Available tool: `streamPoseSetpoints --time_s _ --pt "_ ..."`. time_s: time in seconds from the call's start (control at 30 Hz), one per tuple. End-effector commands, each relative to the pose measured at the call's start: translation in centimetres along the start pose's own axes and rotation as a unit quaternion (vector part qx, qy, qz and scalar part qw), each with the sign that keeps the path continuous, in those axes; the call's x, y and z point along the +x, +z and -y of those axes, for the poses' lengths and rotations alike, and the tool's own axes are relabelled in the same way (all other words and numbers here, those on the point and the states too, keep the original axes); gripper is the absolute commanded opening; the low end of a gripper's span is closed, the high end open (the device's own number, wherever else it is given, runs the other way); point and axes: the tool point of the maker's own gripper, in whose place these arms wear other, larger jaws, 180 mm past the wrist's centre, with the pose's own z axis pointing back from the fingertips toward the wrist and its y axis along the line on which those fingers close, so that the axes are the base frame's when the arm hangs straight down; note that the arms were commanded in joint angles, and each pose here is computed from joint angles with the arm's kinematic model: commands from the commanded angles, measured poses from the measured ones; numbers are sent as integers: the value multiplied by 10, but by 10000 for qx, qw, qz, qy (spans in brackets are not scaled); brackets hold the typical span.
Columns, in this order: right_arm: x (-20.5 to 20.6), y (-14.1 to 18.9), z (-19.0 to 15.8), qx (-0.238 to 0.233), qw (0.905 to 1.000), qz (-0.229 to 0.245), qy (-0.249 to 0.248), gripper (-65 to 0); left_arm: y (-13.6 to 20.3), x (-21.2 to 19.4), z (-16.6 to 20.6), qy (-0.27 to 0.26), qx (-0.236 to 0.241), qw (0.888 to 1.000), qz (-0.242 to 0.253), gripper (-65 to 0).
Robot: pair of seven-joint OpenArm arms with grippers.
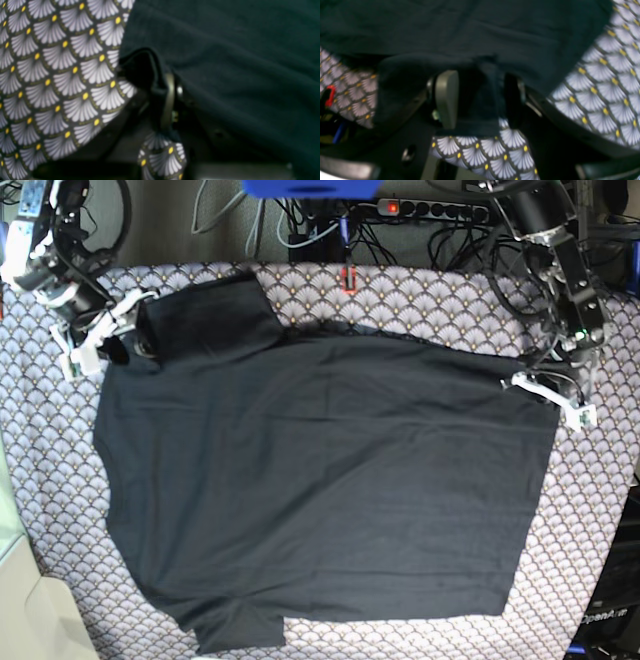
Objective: Fold the T-shirt properly
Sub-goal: 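Adjust the right gripper's grip on the shoulder near the sleeve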
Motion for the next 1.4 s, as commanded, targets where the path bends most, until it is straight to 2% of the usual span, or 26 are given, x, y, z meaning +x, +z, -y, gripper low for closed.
streamPoseSetpoints --time_s 0.0,0.2,0.5,0.93,1.0,1.07,1.27,1.37 --pt "6 2 4 -20 9999 127 -12 -332 3 17 -1 -40 -9 9997 250 -650" --pt "-31 -8 17 -62 9986 -285 -448 -332 3 16 -2 -47 8 9997 241 -650" --pt "-51 -10 20 -75 9967 -274 -760 -334 3 17 -3 -49 19 9997 248 -650" --pt "-66 -16 -7 132 9939 -341 -1045 -339 4 19 -3 -60 19 9996 285 -650" --pt "-68 -18 -14 209 9934 -350 -1072 -363 4 19 -3 -60 19 9996 285 -650" --pt "-68 -21 -20 300 9933 -380 -1045 -417 4 19 -3 -60 19 9996 285 -650" --pt "-70 -24 -29 421 9930 -435 -1013 -639 4 19 -3 -60 19 9996 285 -650" --pt "-69 -26 -35 503 9930 -439 -971 -650 5 20 -4 -60 29 9996 288 -650"
